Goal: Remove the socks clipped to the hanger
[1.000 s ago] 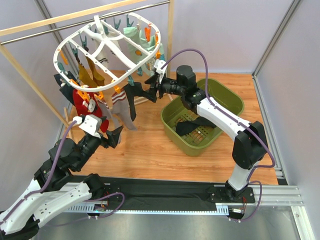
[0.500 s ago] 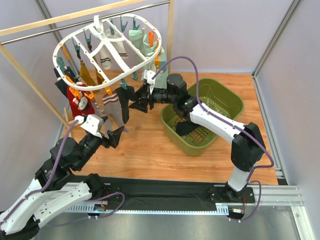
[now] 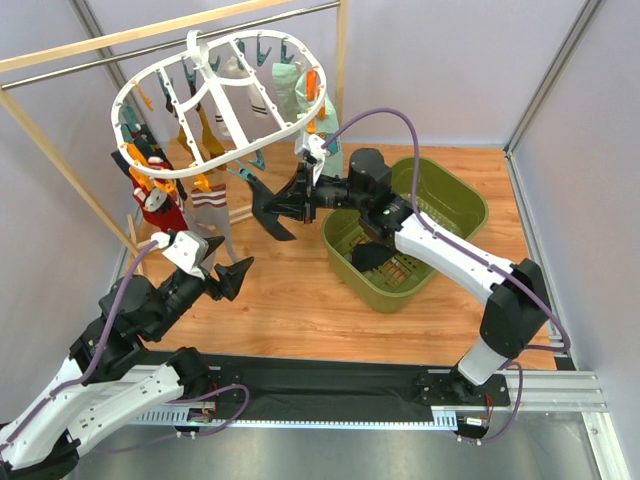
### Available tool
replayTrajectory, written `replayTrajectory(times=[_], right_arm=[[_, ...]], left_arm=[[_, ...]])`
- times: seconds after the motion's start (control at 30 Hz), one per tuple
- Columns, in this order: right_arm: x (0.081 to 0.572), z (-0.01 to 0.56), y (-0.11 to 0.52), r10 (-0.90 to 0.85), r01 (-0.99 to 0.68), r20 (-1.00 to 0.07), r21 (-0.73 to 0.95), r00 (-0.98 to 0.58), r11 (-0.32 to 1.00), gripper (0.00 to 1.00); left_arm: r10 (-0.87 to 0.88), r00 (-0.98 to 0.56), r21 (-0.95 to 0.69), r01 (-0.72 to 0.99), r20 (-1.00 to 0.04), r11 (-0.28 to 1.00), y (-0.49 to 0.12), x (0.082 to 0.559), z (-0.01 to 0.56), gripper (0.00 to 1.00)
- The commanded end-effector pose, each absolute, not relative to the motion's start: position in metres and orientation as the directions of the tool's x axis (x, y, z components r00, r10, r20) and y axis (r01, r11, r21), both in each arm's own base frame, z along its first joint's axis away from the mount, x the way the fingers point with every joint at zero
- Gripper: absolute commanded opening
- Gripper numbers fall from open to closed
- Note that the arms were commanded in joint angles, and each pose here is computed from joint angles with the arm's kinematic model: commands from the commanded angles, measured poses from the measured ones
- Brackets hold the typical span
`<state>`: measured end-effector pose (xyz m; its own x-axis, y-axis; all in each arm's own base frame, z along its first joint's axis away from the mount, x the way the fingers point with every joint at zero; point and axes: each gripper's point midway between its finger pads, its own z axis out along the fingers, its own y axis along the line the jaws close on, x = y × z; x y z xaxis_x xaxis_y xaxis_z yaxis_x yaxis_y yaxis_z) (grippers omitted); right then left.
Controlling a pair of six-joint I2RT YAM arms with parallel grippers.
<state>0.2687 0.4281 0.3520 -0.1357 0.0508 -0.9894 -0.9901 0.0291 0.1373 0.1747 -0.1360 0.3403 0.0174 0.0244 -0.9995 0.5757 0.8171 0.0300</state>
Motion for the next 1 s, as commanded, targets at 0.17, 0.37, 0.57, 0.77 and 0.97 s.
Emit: replayTrajectory(times=[0.17, 0.37, 0.57, 0.77, 0.97], right_arm=[[0.213, 0.41, 0.409, 0.144, -0.974, -0.974, 0.15, -0.175, -0.17, 0.0], [0.198, 0.421, 0.401, 0.146, -0.961, -0.968, 0.171, -0.205, -0.216, 0.0], [0.185, 0.429, 0.397, 0.158, -0.941, -0.956, 0.199, -0.247, -0.273, 0.0], [0.177, 0.436, 0.394, 0.175, -0.928, -0.945, 0.213, -0.275, -0.307, 0.0], [0.173, 0.438, 0.394, 0.175, -0.918, -0.939, 0.229, -0.296, -0.325, 0.0]], left_arm=[[-0.144, -0.044, -0.137, 0.65, -0.989, 0.748, -0.151, 0.158, 0.358, 0.82], [-0.176, -0.128, -0.216, 0.671, -0.976, 0.709, -0.164, 0.155, 0.353, 0.85], [-0.117, -0.169, -0.2, 0.653, -0.979, 0.73, -0.174, 0.167, 0.339, 0.88], [-0.023, -0.184, -0.136, 0.631, -0.983, 0.764, -0.187, 0.189, 0.328, 0.89], [-0.001, -0.135, -0.085, 0.624, -0.991, 0.776, -0.193, 0.203, 0.336, 0.9]])
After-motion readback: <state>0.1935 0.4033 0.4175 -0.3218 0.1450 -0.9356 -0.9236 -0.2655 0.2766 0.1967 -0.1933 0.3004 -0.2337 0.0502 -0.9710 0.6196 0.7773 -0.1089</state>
